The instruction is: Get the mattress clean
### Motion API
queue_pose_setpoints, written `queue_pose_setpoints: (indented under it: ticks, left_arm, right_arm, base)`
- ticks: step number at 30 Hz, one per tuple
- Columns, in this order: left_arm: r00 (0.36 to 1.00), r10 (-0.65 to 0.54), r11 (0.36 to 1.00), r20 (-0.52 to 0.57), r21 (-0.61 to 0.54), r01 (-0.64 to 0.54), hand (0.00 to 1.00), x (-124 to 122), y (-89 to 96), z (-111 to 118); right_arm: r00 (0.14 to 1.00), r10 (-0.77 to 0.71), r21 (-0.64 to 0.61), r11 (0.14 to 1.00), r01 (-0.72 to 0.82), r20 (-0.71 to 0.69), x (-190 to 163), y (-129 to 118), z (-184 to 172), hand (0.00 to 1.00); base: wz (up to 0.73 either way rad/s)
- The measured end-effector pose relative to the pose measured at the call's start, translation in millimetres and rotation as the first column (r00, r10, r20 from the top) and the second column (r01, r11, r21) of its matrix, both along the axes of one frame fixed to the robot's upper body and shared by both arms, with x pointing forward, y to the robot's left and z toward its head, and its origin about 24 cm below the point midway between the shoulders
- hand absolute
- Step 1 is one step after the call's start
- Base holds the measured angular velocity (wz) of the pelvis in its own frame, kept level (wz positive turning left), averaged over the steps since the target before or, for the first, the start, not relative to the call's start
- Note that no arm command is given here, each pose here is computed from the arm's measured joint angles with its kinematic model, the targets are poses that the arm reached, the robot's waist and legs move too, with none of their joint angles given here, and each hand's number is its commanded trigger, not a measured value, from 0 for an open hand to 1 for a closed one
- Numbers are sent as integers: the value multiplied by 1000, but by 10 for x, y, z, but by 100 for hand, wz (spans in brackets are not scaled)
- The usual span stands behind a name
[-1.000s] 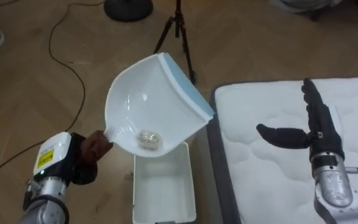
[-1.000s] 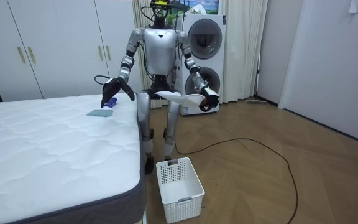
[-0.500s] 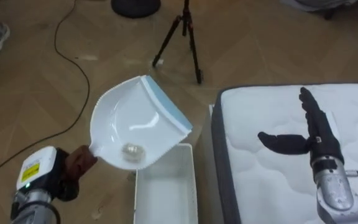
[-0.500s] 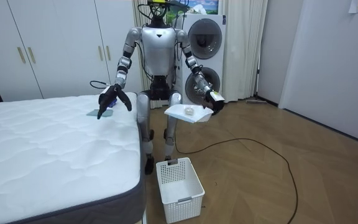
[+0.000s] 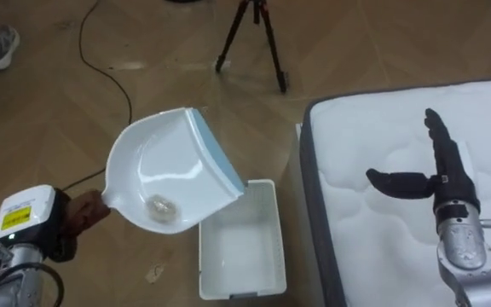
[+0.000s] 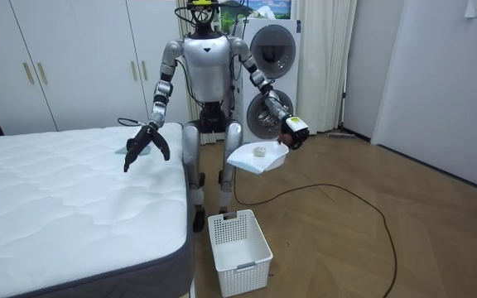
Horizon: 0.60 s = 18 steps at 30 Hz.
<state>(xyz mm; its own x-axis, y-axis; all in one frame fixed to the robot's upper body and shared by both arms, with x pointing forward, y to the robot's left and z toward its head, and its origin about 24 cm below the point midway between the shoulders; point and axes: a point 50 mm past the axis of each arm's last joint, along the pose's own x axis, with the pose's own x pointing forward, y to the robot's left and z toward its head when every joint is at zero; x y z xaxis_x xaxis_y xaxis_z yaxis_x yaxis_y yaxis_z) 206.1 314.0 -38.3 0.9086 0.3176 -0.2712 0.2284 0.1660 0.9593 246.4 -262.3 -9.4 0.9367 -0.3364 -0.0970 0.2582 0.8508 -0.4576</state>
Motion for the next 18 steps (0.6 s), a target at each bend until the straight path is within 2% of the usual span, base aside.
queue_pose_setpoints:
  ticks: [10, 18]
  left_arm:
    - [999, -49, 991, -10, 120, 50, 100, 48, 140, 137]
    - [996, -85, 977, -26, 195, 89, 100, 86, 168, 190]
  right_arm:
    - [1000, 2, -24, 1000, -2, -2, 10, -7, -11, 0]
    - [1000, 13, -35, 999, -12, 21, 60, 5, 37, 0]
  base:
    - [-1]
    - [13]
